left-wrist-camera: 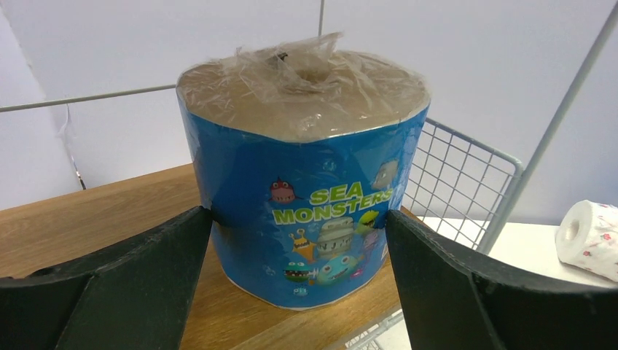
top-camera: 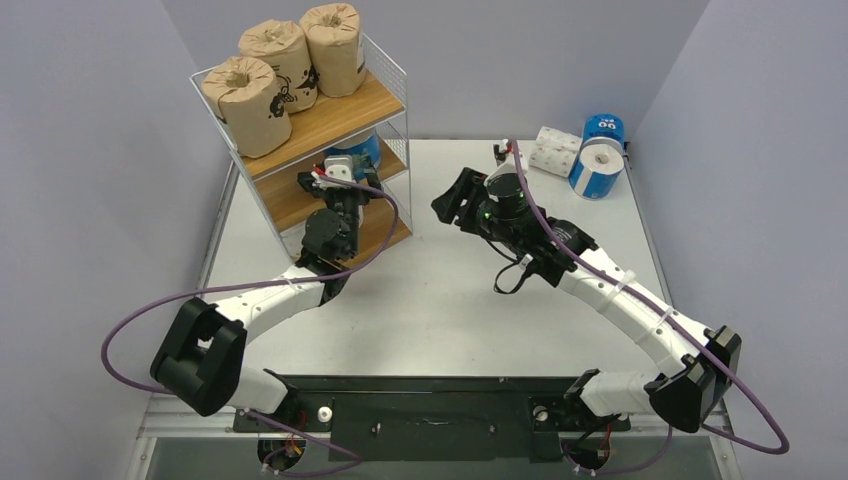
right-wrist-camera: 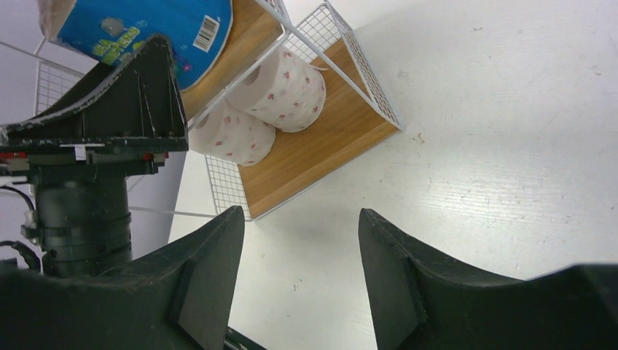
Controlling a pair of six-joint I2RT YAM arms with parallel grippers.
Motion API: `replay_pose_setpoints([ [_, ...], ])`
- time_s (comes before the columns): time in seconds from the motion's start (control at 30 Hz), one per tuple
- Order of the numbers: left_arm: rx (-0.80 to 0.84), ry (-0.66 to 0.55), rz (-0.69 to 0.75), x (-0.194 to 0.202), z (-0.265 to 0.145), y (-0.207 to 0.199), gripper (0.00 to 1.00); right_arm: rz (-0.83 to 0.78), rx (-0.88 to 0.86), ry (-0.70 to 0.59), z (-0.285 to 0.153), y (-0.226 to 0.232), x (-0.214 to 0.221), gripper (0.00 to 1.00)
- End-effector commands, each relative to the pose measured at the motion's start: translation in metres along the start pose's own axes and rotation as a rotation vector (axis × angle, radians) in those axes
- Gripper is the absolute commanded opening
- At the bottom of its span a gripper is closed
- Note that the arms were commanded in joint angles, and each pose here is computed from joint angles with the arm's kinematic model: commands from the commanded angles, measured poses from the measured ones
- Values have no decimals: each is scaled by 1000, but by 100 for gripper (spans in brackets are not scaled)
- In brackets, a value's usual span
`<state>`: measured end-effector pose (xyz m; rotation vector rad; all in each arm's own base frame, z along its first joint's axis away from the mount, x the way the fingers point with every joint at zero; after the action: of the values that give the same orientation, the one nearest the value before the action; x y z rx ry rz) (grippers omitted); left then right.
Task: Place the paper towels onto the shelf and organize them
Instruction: Place the paper towel on the shelf.
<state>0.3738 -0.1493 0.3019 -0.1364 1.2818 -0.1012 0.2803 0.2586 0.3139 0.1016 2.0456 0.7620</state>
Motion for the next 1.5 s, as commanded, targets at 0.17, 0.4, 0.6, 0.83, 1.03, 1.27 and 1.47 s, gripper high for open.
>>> replay_pose_setpoints([
  [0.17, -27, -14, 2, -2, 21, 1, 88, -9, -6, -88, -17, -18, 2, 54],
  [0.4, -28, -6, 9, 4, 28, 1, 88, -51, 55, -106, -28, -44, 14, 52],
  [0.6, -20, 0, -1, 6, 31, -2, 88, -67, 85, -118, -34, -57, 20, 51],
  [0.83, 19, -24, -38, -14, 21, -2, 91, -78, 100, -134, -41, -64, 17, 51],
  [1.03, 66, -28, -74, -42, 1, -2, 97, -81, 113, -155, -47, -69, 8, 52],
  [1.27, 122, 131, -118, -37, -40, 1, 97, -66, 141, -177, -56, -81, 2, 54],
  [1.47, 209, 222, -123, -31, -93, -10, 96, -68, 162, -181, -62, -86, 0, 55],
])
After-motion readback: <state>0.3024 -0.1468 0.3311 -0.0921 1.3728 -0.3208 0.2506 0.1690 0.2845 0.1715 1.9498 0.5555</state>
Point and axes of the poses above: each gripper's point midway between its finger pads, its own z axis out along the fingers, its own y axis along the line the jaws close on, x = y × z, the point moved 4 cm from there along -z, back along the fingers, and after that the axes turned 3 degrees about -z, right-handed, at the moved point
